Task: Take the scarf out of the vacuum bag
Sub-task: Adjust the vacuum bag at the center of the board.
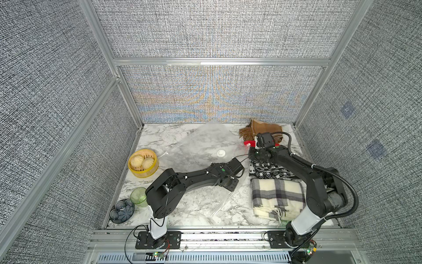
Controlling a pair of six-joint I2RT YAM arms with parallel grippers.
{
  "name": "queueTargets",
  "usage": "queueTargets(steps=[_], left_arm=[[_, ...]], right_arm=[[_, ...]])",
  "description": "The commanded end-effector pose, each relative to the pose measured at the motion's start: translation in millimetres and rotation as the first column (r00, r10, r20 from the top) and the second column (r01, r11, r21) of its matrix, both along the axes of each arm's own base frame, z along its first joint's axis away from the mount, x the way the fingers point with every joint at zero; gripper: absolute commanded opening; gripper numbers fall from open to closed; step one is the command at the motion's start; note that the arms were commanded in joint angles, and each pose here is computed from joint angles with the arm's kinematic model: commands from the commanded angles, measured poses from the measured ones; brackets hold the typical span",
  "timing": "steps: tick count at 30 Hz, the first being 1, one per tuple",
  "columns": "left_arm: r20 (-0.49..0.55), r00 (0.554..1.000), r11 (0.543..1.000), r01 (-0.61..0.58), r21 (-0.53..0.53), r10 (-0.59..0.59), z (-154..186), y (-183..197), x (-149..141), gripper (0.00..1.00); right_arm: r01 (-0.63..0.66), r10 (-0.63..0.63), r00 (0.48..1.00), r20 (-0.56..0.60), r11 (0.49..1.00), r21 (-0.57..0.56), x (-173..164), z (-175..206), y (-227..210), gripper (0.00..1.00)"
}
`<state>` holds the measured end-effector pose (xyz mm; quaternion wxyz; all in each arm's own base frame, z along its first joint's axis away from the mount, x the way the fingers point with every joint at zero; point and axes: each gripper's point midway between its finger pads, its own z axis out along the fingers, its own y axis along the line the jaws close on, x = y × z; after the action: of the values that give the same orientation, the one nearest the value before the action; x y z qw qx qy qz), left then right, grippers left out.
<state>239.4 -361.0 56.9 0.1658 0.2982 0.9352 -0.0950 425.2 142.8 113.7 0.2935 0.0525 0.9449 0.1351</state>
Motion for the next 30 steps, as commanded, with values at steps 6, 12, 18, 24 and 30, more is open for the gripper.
queueTargets(steps=[6,12,18,24,30], left_arm=[[0.078,0.991,0.988,-0.12,0.099,0.113,13.0,31.8,14.9,0.51],[0.109,0.984,0.988,-0.147,0.05,0.141,29.7,41.1,20.1,0.55],[0.105,0.984,0.983,-0.132,-0.13,0.146,52.9,38.0,19.3,0.64],[0.166,0.972,0.975,-0.135,-0.177,0.165,79.8,48.5,19.5,0.67],[0.158,0.972,0.966,-0.135,-0.223,0.173,95.6,40.2,20.8,0.66]], right_arm=[[-0.166,0.161,0.986,0.048,0.977,0.137,35.1,1.6,56.5,0.0],[-0.22,0.22,0.975,0.015,0.966,0.138,55.0,-9.3,91.0,0.0],[-0.184,0.187,0.982,-0.021,0.977,0.105,46.2,-20.8,83.3,0.0],[0.026,-0.02,0.998,-0.066,0.996,0.085,13.9,-32.8,13.4,0.03],[0.002,0.013,0.992,-0.126,0.994,0.113,-15.4,-50.5,11.5,0.14]])
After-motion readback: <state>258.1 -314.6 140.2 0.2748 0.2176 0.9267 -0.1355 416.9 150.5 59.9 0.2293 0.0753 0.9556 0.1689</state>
